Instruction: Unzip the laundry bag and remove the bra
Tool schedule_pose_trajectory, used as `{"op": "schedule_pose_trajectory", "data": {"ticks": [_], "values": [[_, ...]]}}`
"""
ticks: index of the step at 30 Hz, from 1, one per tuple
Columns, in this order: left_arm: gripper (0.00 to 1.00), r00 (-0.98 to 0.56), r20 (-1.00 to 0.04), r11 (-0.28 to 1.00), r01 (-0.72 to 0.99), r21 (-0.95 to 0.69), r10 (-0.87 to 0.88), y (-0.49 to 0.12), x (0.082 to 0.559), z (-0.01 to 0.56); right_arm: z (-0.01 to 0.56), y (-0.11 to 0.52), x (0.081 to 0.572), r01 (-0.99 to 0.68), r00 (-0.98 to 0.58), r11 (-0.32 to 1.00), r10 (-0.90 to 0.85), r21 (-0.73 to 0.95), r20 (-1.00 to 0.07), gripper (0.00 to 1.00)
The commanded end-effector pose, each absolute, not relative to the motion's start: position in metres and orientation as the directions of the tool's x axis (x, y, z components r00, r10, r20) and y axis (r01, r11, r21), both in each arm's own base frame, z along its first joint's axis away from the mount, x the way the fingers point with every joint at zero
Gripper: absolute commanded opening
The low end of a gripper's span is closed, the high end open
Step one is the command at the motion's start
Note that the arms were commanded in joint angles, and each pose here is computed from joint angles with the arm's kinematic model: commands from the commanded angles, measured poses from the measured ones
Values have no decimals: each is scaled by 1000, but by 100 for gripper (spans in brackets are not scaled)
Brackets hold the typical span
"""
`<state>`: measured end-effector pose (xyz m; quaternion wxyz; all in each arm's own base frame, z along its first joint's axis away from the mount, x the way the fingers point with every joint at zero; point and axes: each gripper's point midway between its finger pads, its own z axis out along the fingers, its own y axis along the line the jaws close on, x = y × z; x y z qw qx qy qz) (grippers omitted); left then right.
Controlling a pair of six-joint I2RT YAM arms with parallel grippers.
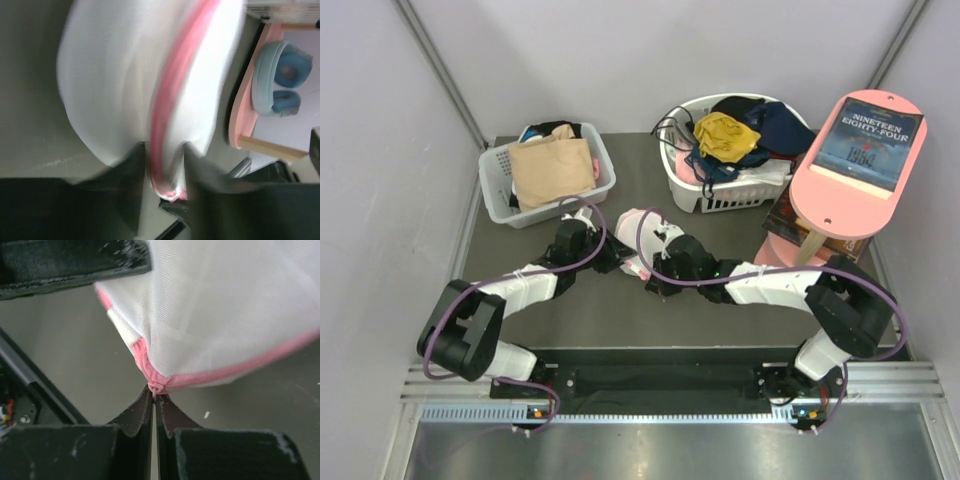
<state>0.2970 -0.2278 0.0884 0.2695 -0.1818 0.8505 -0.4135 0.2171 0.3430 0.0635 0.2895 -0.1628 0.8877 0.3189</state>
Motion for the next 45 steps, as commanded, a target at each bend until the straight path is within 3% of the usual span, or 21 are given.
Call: {"op": "schedule_pose_trajectory", "data": {"ticks": [1, 4, 7, 20, 24, 27, 39, 45], "values": [[53, -744, -400, 573, 29, -819, -535, -228, 319, 121, 86, 373, 207, -511, -784, 634, -66, 580, -618, 0], [69, -746, -399, 616, -19, -788, -533, -217, 308, 113, 91, 385, 206, -513, -790, 601, -51, 613, -610, 0], [71, -736, -396, 640, -66, -766, -550, -203, 294, 107, 94, 397, 205, -523, -793, 576, -59, 628, -607, 0], [69, -721, -354, 624, -139, -769, -596, -184, 257, 99, 103, 429, 204, -561, -783, 522, -83, 642, -617, 0], [65, -708, -345, 595, -131, -793, -616, -186, 258, 102, 102, 428, 203, -563, -782, 522, -86, 640, -618, 0], [59, -709, -333, 579, -130, -805, -622, -188, 259, 102, 102, 428, 201, -564, -781, 522, -87, 640, -618, 0], [1, -711, -319, 569, -137, -811, -626, -193, 266, 95, 100, 423, 197, -565, -781, 523, -90, 638, -618, 0], [0, -713, -337, 583, -124, -803, -615, -194, 271, 100, 90, 414, 196, -551, -789, 553, -101, 625, -606, 0]]}}
